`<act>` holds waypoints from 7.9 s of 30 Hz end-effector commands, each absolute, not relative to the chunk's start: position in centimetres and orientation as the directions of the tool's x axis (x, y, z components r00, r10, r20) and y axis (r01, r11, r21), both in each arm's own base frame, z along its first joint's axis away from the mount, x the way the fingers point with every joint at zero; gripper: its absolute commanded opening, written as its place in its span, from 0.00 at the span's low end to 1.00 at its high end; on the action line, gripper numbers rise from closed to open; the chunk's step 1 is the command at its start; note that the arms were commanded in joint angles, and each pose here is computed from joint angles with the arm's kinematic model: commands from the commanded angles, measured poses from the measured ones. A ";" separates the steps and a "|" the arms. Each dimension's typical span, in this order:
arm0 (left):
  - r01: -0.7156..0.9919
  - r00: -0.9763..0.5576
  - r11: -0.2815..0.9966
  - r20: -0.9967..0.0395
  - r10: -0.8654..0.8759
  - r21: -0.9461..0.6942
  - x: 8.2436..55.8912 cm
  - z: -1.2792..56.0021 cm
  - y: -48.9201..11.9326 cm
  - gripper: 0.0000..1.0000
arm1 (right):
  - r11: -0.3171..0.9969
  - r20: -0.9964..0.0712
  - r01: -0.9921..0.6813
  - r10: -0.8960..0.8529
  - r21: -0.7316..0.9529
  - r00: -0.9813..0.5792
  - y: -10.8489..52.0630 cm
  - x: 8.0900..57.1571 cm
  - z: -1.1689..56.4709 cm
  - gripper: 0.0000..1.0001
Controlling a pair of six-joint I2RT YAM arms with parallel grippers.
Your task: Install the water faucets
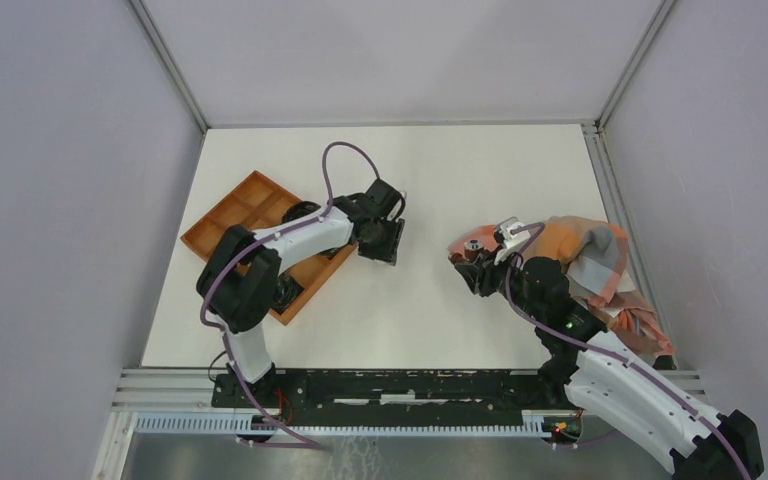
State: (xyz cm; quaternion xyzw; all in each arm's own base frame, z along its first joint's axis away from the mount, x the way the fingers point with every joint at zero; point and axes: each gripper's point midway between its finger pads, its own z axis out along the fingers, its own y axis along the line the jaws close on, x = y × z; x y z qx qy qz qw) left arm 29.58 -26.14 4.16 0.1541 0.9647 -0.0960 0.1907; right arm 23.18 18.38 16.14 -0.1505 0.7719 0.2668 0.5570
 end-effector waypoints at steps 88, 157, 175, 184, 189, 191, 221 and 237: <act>0.142 -0.827 0.065 -0.082 0.556 -0.988 15.0 24.9 -31.1 0.02 | 0.168 -0.080 0.057 -0.709 -0.984 0.701 21.5 10.0 22.6 0.00; 0.146 -0.792 0.021 -0.104 0.602 -0.989 13.4 26.2 -31.8 0.02 | 0.184 0.072 0.267 -0.683 -0.946 0.726 23.1 10.4 25.5 0.00; 0.146 -0.784 0.014 -0.107 0.612 -0.989 12.9 26.1 -31.9 0.02 | 0.209 0.053 0.268 -0.689 -0.941 0.723 23.4 10.6 26.0 0.00; 0.151 -0.778 0.014 -0.110 0.618 -0.988 12.6 26.2 -31.9 0.02 | 0.232 0.032 0.277 -0.710 -0.933 0.704 22.9 11.2 26.7 0.00; 0.150 -0.775 0.017 -0.107 0.623 -0.989 12.4 26.0 -32.0 0.02 | 0.238 0.030 0.279 -0.709 -0.930 0.705 22.9 11.1 26.9 0.00; 0.149 -0.772 0.019 -0.105 0.627 -0.989 12.3 26.0 -32.1 0.02 | 0.242 0.031 0.281 -0.704 -0.929 0.709 23.0 11.0 27.0 0.00; 0.142 -0.771 0.039 -0.086 0.631 -0.989 12.4 25.2 -32.2 0.02 | 0.290 0.012 0.314 -0.716 -0.904 0.698 22.6 10.7 28.7 0.00; 0.145 -0.771 0.047 -0.083 0.631 -0.988 12.3 25.1 -32.1 0.02 | 0.296 0.008 0.326 -0.728 -0.898 0.685 21.9 11.1 29.2 0.00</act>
